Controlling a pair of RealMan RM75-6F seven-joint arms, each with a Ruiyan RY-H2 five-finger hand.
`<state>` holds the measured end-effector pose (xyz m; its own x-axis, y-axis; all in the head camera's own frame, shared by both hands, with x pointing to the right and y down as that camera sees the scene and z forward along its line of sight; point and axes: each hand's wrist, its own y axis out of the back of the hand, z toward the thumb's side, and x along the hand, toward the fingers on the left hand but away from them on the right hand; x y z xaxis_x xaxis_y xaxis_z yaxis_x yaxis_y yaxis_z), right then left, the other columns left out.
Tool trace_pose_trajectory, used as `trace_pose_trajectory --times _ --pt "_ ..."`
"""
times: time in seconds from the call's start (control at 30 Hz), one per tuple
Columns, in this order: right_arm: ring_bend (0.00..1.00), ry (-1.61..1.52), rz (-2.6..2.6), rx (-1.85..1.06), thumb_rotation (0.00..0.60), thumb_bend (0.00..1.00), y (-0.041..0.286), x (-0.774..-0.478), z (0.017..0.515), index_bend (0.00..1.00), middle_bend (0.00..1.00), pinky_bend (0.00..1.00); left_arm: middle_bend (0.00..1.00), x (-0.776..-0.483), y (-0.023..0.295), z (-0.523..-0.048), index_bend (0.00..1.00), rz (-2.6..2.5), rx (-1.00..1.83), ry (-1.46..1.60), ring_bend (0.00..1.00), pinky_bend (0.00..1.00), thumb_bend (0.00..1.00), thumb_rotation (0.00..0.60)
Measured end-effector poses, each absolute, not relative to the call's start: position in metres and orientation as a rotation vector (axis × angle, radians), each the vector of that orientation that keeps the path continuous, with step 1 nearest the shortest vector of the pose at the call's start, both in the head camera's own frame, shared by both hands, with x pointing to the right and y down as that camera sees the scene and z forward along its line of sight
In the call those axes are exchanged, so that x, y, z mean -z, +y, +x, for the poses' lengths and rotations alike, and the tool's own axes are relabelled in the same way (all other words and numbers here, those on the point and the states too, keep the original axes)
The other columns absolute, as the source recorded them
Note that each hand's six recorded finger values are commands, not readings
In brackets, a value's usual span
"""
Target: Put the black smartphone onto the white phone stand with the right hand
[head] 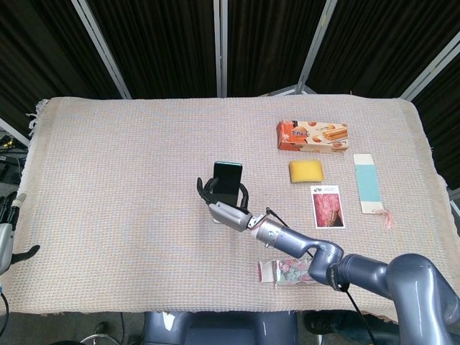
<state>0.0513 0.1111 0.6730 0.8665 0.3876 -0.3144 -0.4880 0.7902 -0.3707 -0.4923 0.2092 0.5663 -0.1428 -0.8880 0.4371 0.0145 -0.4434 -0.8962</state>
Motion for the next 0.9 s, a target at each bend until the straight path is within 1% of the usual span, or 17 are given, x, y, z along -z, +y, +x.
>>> trace_pose_trajectory --times 0.4,0.57,0.7,0.8,0.9 --pt "0.42 0.224 -0.459 -0.493 0.600 0.19 0.117 -0.683 0.054 0.51 0.50 0.15 0.00 -0.567 0.209 -0.492 0.00 -1.434 1.673 1.020 0.00 0.00 0.00 0.600" --pt "0.40 0.226 -0.459 -0.497 0.600 0.19 0.118 -0.685 0.055 0.48 0.46 0.14 0.00 -0.568 0.209 -0.492 0.00 -1.435 1.675 1.018 0.00 0.00 0.00 0.600" --pt "0.38 0.223 -0.463 -0.501 0.600 0.18 0.118 -0.686 0.055 0.47 0.45 0.13 0.00 -0.568 0.209 -0.492 0.00 -1.435 1.676 1.016 0.00 0.00 0.00 0.600" --pt "0.38 0.221 -0.467 -0.502 0.600 0.18 0.118 -0.686 0.055 0.43 0.42 0.13 0.00 -0.568 0.209 -0.492 0.00 -1.435 1.676 1.018 0.00 0.00 0.00 0.600" --pt "0.37 0.218 -0.468 -0.502 0.600 0.17 0.118 -0.686 0.055 0.35 0.35 0.12 0.00 -0.568 0.209 -0.492 0.00 -1.434 1.676 1.018 0.00 0.00 0.00 0.600"
